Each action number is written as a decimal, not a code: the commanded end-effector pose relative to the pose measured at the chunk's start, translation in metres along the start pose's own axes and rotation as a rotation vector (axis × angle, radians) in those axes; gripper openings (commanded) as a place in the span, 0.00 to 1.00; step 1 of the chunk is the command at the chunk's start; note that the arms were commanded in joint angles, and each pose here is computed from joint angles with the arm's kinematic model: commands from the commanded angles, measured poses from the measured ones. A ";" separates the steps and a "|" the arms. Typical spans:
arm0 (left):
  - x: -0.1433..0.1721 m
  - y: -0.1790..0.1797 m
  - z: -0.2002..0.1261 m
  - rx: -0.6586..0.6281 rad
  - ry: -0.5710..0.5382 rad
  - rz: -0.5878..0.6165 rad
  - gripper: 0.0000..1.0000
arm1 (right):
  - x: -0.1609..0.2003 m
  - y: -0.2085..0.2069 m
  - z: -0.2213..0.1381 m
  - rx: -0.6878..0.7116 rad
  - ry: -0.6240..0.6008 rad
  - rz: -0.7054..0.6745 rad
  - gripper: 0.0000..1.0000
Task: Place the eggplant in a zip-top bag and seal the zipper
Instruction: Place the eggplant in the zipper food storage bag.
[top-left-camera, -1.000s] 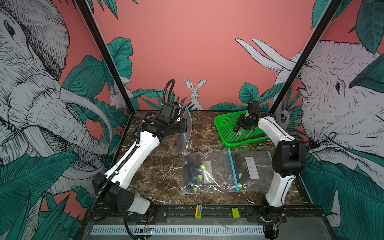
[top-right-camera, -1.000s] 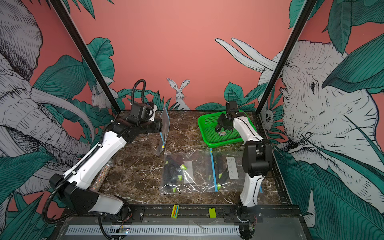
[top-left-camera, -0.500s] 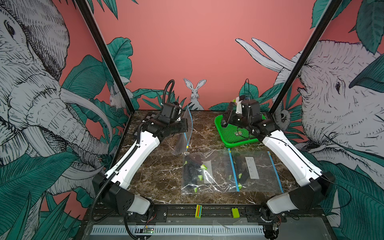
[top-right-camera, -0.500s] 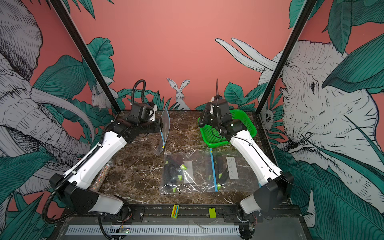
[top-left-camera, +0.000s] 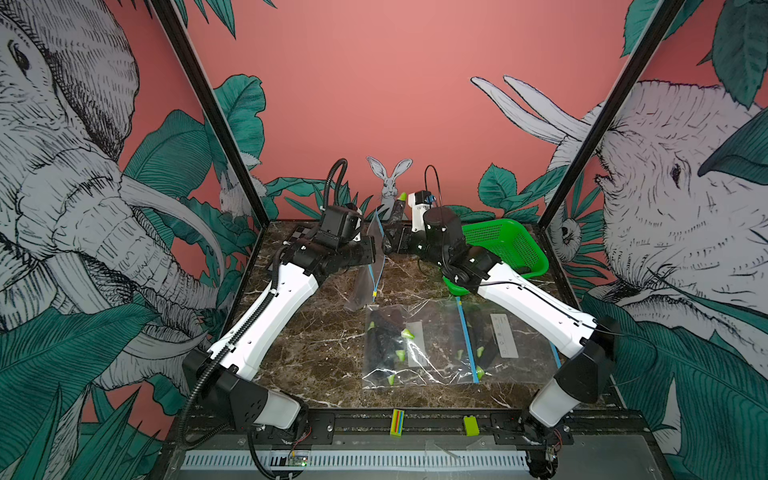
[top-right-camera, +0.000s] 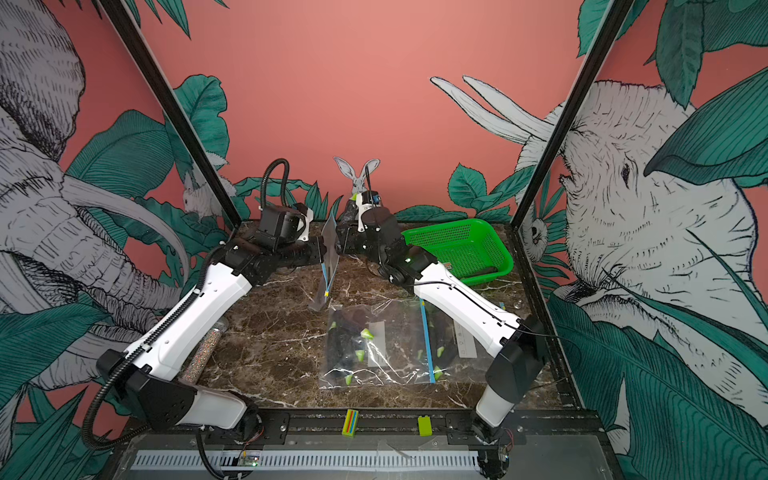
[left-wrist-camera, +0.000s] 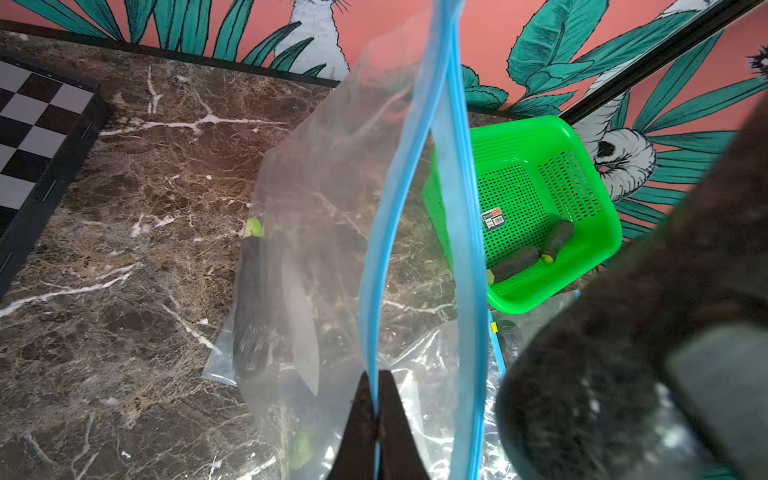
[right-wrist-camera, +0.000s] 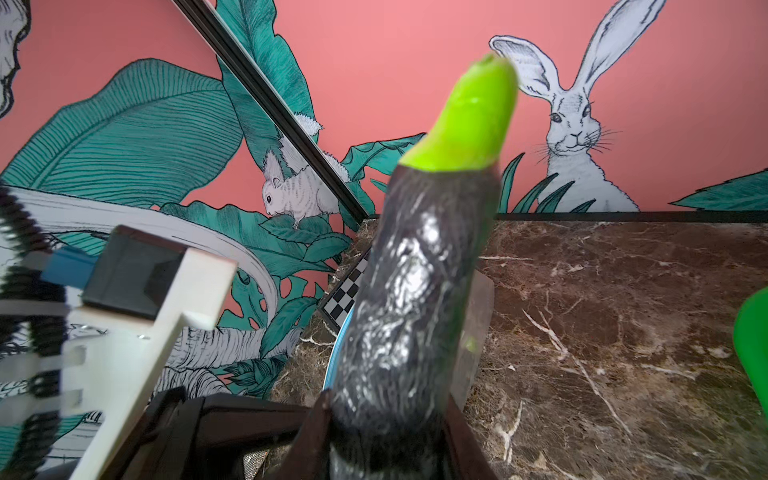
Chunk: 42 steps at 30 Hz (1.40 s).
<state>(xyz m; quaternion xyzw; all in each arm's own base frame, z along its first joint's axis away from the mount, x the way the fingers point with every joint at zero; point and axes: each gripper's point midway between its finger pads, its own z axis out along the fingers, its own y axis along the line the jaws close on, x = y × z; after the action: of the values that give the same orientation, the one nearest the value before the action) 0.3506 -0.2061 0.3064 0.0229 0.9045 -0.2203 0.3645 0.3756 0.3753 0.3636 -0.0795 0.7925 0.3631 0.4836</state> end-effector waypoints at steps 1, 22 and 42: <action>-0.010 -0.005 -0.017 0.036 -0.053 -0.016 0.00 | -0.021 0.020 -0.002 -0.039 -0.081 -0.011 0.14; -0.007 -0.003 -0.023 0.030 -0.055 -0.022 0.00 | -0.010 0.043 0.003 -0.075 -0.076 -0.041 0.14; -0.012 -0.002 -0.025 0.015 -0.063 -0.004 0.00 | 0.036 -0.003 0.024 0.102 0.029 -0.186 0.14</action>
<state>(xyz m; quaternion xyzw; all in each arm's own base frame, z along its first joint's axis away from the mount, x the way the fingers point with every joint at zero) 0.3464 -0.2001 0.3157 0.0148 0.8994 -0.2255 0.3743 0.3771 0.4028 0.3265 -0.1234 0.8068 0.2970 0.4956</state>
